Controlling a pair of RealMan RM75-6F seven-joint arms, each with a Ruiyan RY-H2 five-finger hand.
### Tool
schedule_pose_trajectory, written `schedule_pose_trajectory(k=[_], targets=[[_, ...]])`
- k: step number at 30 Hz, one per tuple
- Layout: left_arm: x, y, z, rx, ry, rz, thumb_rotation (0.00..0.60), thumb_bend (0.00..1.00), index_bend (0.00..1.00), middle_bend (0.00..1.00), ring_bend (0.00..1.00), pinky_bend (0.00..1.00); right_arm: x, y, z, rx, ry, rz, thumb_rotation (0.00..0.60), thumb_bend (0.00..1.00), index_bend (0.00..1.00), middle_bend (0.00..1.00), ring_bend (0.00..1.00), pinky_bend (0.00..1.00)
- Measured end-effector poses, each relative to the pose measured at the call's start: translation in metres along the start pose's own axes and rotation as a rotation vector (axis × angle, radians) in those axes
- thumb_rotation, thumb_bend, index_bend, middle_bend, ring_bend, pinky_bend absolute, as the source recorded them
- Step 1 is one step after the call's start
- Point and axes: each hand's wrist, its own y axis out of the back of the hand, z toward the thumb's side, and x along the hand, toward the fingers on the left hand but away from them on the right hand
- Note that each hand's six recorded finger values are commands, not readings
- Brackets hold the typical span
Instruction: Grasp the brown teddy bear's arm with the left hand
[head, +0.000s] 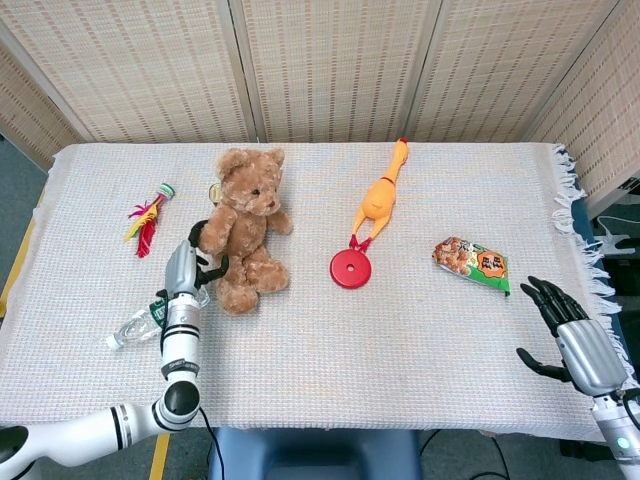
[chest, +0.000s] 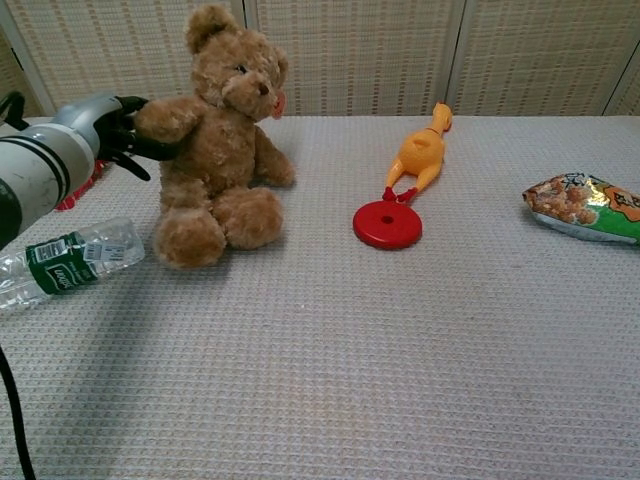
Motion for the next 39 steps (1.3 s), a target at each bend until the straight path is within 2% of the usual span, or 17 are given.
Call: schedule_pose_trajectory(k=[4,11,16,25,29,34,36,39], targets=[[0.003,-0.001,-0.002,-0.015,0.024,0.005,0.6,0.39,0.2,0.26,0.28,0.45,-0.001,-0.001,0.0,0.001,-0.002,0.004,0.6,0.15,0.0,0.0,0.0,0.15],[0.008,0.003,-0.008,-0.05,0.055,0.063,0.6,0.45,0.41,0.49,0.43,0.5,-0.002,-0.003,0.001,0.002,0.0,0.01,0.6,0.15,0.0,0.0,0.0,0.15],[0.012,0.006,-0.011,-0.031,0.04,0.131,0.6,0.52,0.49,0.56,0.49,0.52,-0.003,-0.004,0.001,0.005,-0.002,0.018,0.6,0.15,0.0,0.0,0.0,0.15],[0.014,0.007,-0.011,0.119,-0.063,0.197,0.6,0.53,0.53,0.59,0.49,0.52,-0.003,-0.008,0.001,0.008,-0.005,0.032,0.6,0.15,0.0,0.0,0.0,0.15],[0.018,0.01,-0.021,0.201,-0.059,0.22,0.6,0.53,0.54,0.6,0.49,0.52,-0.004,-0.008,0.001,0.009,-0.007,0.036,0.6,0.15,0.0,0.0,0.0,0.15],[0.014,0.001,-0.021,0.197,-0.041,0.172,0.6,0.53,0.54,0.6,0.49,0.53,-0.004,-0.008,0.001,0.009,-0.01,0.034,0.6,0.15,0.0,0.0,0.0,0.15],[0.013,0.001,-0.018,0.188,-0.055,0.182,0.6,0.53,0.54,0.6,0.49,0.53,-0.005,-0.008,0.001,0.009,-0.01,0.034,0.6,0.15,0.0,0.0,0.0,0.15],[0.013,0.007,-0.013,0.169,-0.1,0.233,0.6,0.53,0.54,0.6,0.49,0.53,-0.005,-0.008,0.001,0.009,-0.01,0.036,0.6,0.15,0.0,0.0,0.0,0.15]])
